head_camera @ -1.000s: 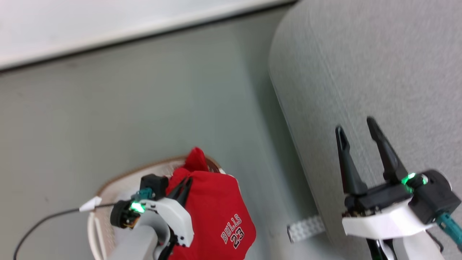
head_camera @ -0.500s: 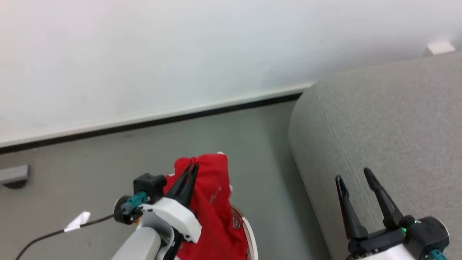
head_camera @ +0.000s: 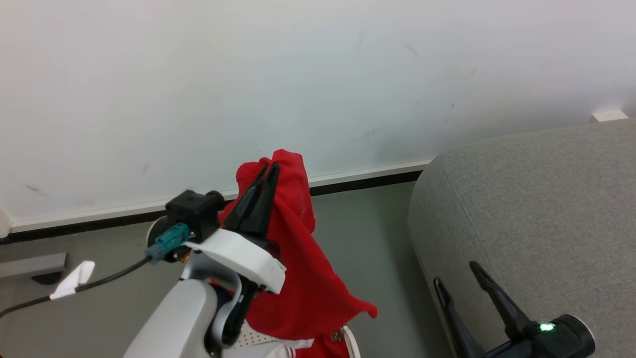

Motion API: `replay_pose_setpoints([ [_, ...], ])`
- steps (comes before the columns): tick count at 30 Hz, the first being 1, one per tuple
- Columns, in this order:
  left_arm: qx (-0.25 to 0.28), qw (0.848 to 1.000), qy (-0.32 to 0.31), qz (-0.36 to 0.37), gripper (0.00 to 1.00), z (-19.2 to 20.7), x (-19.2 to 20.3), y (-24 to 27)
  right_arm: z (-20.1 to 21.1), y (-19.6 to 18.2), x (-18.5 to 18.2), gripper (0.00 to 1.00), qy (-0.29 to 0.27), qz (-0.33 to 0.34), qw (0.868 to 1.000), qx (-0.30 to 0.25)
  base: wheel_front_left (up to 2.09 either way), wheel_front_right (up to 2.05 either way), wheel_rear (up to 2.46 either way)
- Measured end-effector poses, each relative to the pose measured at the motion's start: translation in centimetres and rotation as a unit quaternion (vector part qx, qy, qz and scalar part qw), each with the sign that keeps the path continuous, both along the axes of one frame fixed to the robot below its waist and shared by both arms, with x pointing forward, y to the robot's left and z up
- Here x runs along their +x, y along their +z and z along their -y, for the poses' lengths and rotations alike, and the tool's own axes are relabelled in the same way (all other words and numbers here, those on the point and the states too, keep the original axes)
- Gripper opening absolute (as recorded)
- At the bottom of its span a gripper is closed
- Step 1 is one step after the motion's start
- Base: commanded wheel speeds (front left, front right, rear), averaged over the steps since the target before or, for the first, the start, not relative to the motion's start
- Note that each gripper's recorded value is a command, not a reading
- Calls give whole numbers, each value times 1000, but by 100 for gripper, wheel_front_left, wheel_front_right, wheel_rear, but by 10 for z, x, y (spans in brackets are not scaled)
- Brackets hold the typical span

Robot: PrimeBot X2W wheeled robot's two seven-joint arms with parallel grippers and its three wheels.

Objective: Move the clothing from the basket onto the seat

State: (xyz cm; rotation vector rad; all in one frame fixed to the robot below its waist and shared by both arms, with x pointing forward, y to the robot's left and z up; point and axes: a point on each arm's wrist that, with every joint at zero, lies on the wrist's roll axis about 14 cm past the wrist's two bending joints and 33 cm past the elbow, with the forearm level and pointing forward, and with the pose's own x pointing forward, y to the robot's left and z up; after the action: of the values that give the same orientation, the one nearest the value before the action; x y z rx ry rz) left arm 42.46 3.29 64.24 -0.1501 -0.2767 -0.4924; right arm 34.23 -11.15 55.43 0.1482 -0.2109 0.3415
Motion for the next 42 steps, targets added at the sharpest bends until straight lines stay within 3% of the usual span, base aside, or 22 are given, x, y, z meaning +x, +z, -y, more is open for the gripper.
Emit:
replay_pose_setpoints([
  [20, -3, 1000, -19, 19, 0, 21, -19, 22, -93, 17, -23, 100, 156, 31, 987, -18, 0, 0, 0],
  [32, 2, 999, -42, 14, 0, 40, -22, 19, -137, 3, 17, 100, 193, 13, 978, -78, 0, 0, 0],
  [38, 5, 999, -43, 11, 0, 42, -22, 17, -140, -1, 41, 100, 196, 6, 974, -115, 0, 0, 0],
  [39, 6, 999, -43, 11, 0, 42, -21, 16, -143, -1, 42, 88, 199, 4, 973, -113, 0, 0, 0],
  [40, 6, 999, -43, 10, 0, 42, -21, 16, -144, 0, 43, 22, 202, 1, 973, -109, 0, 0, 0],
  [41, 7, 999, -43, 9, 0, 42, -21, 15, -144, 1, 45, 0, 202, -2, 974, -102, 0, 0, 0],
  [42, 7, 999, -42, 9, 0, 42, -21, 14, -144, 4, 47, 0, 201, -3, 975, -93, 0, 0, 0],
])
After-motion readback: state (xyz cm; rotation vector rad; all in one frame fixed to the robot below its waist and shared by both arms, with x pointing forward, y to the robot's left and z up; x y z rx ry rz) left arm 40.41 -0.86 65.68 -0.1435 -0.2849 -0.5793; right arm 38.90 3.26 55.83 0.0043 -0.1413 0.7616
